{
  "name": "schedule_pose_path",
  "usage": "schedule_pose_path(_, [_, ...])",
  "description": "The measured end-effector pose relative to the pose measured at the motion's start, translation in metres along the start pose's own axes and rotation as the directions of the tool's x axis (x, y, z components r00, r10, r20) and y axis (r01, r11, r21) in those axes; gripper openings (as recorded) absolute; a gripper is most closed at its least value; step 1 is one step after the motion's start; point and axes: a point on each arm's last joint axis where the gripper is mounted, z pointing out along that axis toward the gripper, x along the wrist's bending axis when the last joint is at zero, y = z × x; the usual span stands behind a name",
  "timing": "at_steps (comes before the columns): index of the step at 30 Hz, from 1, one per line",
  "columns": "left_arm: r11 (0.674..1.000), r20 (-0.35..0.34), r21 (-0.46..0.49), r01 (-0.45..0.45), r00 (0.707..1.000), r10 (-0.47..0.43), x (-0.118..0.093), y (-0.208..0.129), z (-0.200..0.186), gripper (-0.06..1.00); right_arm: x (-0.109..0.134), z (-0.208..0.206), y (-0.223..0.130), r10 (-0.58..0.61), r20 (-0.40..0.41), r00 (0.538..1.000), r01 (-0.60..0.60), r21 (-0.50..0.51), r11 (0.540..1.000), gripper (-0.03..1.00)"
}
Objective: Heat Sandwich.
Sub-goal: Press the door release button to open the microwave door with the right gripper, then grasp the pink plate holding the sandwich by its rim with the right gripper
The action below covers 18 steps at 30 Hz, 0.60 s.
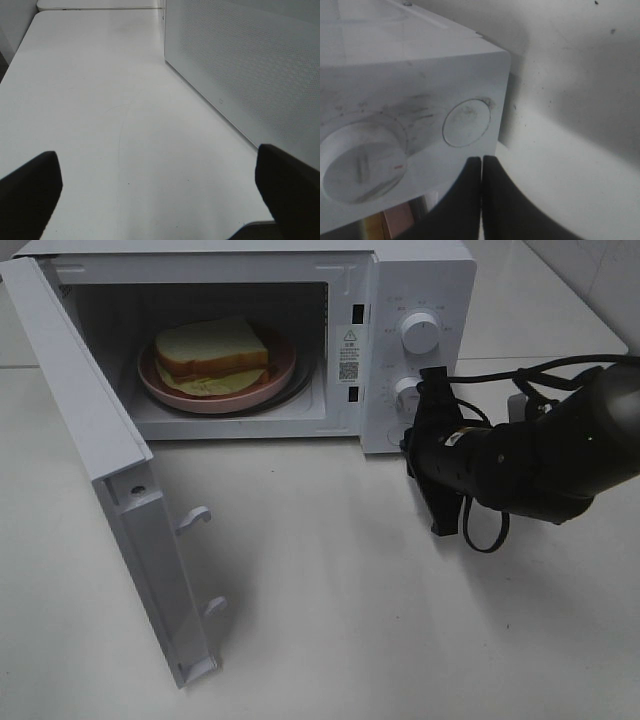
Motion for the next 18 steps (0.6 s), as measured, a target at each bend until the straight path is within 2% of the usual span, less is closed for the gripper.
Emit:
schedule_pose_path(5, [1.000, 0.000, 0.000, 0.000, 1.000, 0.000, 0.000, 0.000, 0.000, 0.97, 0.005, -0.020, -0.001, -0.111, 0.018, 0.994, 0.110, 0.070, 0.992, 0.00])
schedule_pose_path(7, [1.000, 0.000, 0.000, 0.000, 1.000, 0.000, 0.000, 0.000, 0.000, 0.97, 0.009, -0.032, -0.004, -0.207, 0.015, 0.978, 0.204, 0.125, 0.971, 0.01])
schedule_pose_path(8, [1.000, 0.000, 0.000, 0.000, 1.000, 0.000, 0.000, 0.000, 0.000, 0.97, 0.009, -0.032, -0.004, -0.207, 0.015, 0.978, 0.204, 0.125, 0.971, 0.01])
schedule_pose_path(10, [1.000, 0.000, 0.000, 0.000, 1.000, 0.000, 0.000, 0.000, 0.000, 0.97, 0.012, -0.040, -0.006, -0.286, 0.012, 0.958, 0.280, 0.173, 0.944, 0.01])
schedule_pose_path(12, [1.000, 0.000, 0.000, 0.000, 1.000, 0.000, 0.000, 0.000, 0.000, 0.97, 0.015, -0.050, -0.010, -0.409, 0.005, 0.913, 0.396, 0.238, 0.887, 0.02])
schedule_pose_path(13, [1.000, 0.000, 0.000, 0.000, 1.000, 0.000, 0.000, 0.000, 0.000, 0.97, 0.015, -0.050, -0.010, -0.409, 0.005, 0.913, 0.396, 0.238, 0.887, 0.02])
schedule_pose_path(16, [1.000, 0.000, 0.000, 0.000, 1.000, 0.000, 0.000, 0.000, 0.000, 0.97, 0.019, -0.066, -0.010, -0.549, 0.001, 0.836, 0.524, 0.297, 0.798, 0.03])
schedule_pose_path(17, [1.000, 0.000, 0.000, 0.000, 1.000, 0.000, 0.000, 0.000, 0.000, 0.97, 0.019, -0.068, -0.009, -0.580, 0.008, 0.815, 0.550, 0.307, 0.777, 0.03])
schedule_pose_path(18, [1.000, 0.000, 0.000, 0.000, 1.000, 0.000, 0.000, 0.000, 0.000, 0.97, 0.019, -0.068, -0.009, -0.580, 0.008, 0.815, 0.550, 0.307, 0.777, 0.03])
